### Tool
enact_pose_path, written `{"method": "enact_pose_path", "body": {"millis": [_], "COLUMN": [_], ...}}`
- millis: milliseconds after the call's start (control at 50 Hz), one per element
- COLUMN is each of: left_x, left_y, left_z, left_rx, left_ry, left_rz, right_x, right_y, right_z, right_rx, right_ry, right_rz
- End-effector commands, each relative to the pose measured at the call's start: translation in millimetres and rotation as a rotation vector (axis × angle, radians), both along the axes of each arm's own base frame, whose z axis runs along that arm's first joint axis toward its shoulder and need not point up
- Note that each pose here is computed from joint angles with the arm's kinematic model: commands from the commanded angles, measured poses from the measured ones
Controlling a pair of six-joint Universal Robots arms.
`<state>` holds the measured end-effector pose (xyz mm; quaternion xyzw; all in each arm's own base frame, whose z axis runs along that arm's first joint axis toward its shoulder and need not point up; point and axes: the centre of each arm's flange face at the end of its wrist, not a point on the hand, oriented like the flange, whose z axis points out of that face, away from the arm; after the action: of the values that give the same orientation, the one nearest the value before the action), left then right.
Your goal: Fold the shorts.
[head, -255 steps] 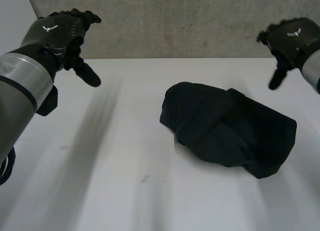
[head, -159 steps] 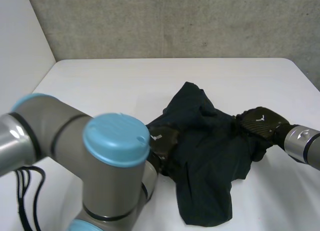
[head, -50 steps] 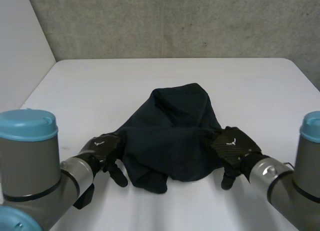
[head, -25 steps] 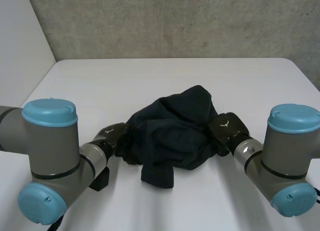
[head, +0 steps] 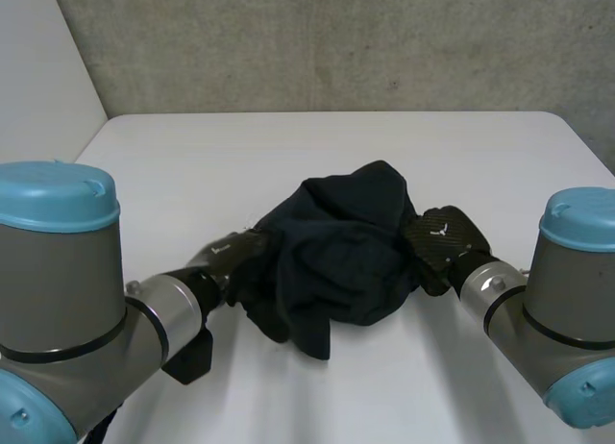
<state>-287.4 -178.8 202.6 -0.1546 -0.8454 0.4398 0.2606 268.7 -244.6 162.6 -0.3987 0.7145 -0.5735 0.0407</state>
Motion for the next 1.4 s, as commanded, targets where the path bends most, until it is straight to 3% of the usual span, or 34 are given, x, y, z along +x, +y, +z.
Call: {"method": "enact_pose_path", "body": {"millis": [20,240,420,560,660,720,820,940,1020,1220,1320,1400], "left_x": [-3.4,-15.9,-15.6,-14.2,-1.9,7.7,21.9,31.8,32.6,9.0,-6.5,-22.9], "left_y": [7.6,-13.3,-36.9,-43.3,-44.8,-43.2,-25.2,-10.8,-10.8,-51.8,-96.3,-134.1], "left_z": [-8.7,-28.3,-63.1,-54.5,21.5,51.1,123.9,153.9,145.4,54.3,29.5,50.3], "left_rx": [0.071,0.1,0.07,0.028,-0.156,-0.253,-0.57,-0.784,-0.813,-0.593,-0.649,-0.866], "left_ry": [-0.016,-0.028,-0.113,-0.109,-0.019,-0.039,-0.2,-0.384,-0.485,-0.616,-0.636,-0.608], "left_rz": [-0.049,-0.029,0.132,0.152,0.166,0.151,0.05,0.0,-0.034,-0.139,-0.047,0.07], "right_x": [0.1,4.4,3.4,2.7,3.0,1.6,-1.0,0.4,5.3,20.5,33.6,48.5], "right_y": [2.4,13.1,10.3,5.4,1.7,3.8,13.4,20.5,9.6,-19.9,-48.8,-88.8], "right_z": [-4.4,-9.8,-6.9,7.0,46.3,86.7,148.3,189.5,182.7,113.8,90.2,102.6], "right_rx": [0.009,0.01,-0.003,-0.05,-0.188,-0.269,-0.261,-0.2,-0.158,-0.021,-0.069,-0.311], "right_ry": [0.006,0.012,0.008,0.015,0.041,0.084,0.069,0.043,0.068,0.233,0.231,0.138], "right_rz": [0.004,0.03,0.023,0.018,0.033,0.045,0.048,0.063,0.063,0.117,0.109,0.039]}}
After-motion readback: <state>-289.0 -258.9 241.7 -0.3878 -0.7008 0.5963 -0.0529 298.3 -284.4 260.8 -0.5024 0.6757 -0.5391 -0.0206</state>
